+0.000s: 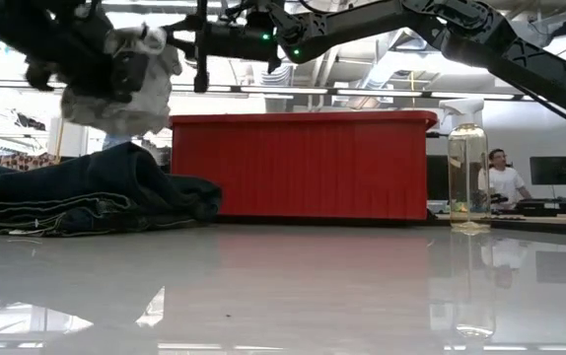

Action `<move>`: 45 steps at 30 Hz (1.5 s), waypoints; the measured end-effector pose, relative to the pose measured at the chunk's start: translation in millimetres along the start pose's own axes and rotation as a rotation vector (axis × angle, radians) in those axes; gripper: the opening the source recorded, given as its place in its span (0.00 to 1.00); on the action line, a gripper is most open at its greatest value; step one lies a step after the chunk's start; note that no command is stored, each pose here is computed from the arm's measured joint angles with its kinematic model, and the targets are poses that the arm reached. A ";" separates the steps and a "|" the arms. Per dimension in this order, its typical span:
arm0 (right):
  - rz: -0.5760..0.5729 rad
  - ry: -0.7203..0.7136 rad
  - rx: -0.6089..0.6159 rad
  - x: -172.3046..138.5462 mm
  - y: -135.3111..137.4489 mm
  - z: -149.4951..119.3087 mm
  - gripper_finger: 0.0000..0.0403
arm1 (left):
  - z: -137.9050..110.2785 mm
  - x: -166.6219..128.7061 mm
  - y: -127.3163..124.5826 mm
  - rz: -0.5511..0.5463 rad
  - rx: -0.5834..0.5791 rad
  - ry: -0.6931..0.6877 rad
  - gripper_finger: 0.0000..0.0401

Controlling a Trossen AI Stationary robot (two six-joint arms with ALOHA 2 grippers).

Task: Fold Laundry from Bin
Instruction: Stack the white patterned shirts on top of the gray pants

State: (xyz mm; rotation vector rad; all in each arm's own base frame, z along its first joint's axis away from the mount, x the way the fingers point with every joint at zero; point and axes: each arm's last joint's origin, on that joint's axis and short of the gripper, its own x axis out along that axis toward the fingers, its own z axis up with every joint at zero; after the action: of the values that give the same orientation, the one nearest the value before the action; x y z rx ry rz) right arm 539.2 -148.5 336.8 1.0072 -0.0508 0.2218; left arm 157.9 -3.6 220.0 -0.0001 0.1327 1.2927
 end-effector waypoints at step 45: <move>-0.512 0.406 0.295 7.0 -110.4 -98.4 0.09 | -17.1 -13.6 29.0 -0.299 0.173 1.089 0.00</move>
State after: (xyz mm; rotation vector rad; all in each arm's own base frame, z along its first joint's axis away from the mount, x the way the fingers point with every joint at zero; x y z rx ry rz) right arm 563.1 -121.1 193.2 1.2147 0.6186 -0.0418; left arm 124.8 -9.9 206.4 -0.5603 1.1294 0.8580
